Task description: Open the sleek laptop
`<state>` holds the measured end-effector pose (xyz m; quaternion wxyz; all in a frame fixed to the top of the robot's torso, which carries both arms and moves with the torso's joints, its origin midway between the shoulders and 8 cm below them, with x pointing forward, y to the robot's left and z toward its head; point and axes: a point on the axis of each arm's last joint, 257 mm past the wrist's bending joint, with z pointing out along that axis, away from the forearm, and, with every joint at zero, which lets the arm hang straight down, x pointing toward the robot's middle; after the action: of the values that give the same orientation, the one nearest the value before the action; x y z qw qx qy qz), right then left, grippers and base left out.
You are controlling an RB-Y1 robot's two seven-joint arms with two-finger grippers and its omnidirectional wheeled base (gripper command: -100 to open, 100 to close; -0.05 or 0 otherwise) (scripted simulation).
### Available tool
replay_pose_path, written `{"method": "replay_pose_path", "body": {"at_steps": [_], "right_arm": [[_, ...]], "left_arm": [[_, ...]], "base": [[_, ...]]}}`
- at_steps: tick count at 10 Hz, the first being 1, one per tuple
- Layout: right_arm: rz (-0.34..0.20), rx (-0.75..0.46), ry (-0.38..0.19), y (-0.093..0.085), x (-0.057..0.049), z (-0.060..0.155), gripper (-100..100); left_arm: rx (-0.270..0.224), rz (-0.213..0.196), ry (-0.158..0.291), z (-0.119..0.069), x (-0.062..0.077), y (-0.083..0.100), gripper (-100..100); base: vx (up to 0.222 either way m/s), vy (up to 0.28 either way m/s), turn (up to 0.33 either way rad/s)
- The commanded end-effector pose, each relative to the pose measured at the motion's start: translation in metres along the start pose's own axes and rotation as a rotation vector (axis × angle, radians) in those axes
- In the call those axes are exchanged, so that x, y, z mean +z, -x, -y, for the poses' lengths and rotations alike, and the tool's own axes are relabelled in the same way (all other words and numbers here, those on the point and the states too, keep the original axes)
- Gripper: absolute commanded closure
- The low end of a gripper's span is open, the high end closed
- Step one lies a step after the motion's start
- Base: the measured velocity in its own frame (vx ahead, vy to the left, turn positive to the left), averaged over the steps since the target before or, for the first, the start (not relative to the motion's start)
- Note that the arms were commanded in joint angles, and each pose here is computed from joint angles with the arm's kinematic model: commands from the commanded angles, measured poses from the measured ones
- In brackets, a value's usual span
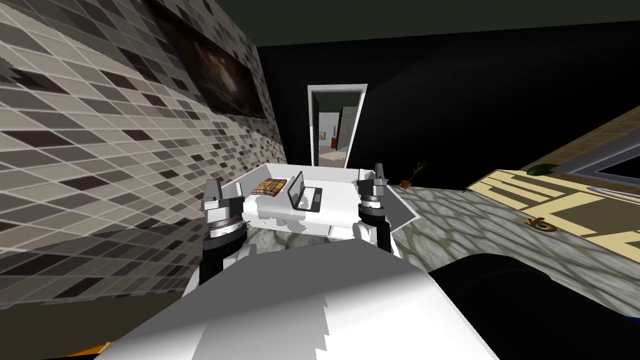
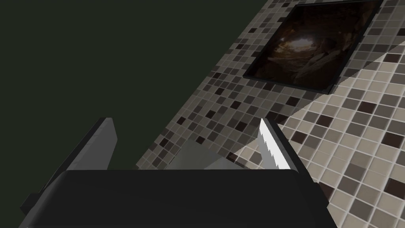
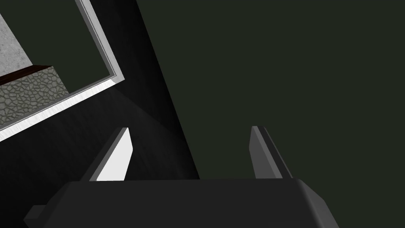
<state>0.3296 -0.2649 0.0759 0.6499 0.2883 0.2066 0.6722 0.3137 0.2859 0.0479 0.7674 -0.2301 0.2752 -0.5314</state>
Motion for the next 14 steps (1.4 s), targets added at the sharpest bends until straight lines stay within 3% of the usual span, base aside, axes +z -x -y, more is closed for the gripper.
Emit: {"method": "replay_pose_path", "body": {"at_steps": [1,3,4,8,9,11,14], "right_arm": [[0.000,0.000,0.000,0.000,0.000,0.000,0],[0.000,0.000,0.000,0.000,0.000,0.000,0],[0.000,0.000,0.000,0.000,0.000,0.000,0],[0.000,0.000,-0.001,0.000,0.000,0.000,0],[0.000,0.000,-0.001,0.000,0.000,0.000,0],[0.000,0.000,-0.001,0.000,0.000,0.000,0],[0.000,0.000,-0.001,0.000,0.000,0.000,0]], "left_arm": [[0.000,0.000,0.000,0.000,0.000,0.000,0],[0.000,0.000,0.000,0.000,0.000,0.000,0],[0.010,-0.030,0.002,-0.002,0.000,-0.004,-100],[0.055,-0.119,0.025,-0.017,-0.003,-0.017,-100],[0.083,-0.157,0.046,-0.029,-0.005,-0.023,-100],[0.115,-0.188,0.074,-0.044,-0.008,-0.027,-100],[0.200,-0.250,0.160,-0.087,-0.019,-0.034,-100]], "base": [[0.000,0.000,0.000],[0.000,0.000,0.000],[0.008,-0.002,-0.015],[0.010,-0.006,-0.026],[0.022,-0.015,-0.063],[0.025,-0.015,-0.055],[0.040,-0.023,-0.098]]}}
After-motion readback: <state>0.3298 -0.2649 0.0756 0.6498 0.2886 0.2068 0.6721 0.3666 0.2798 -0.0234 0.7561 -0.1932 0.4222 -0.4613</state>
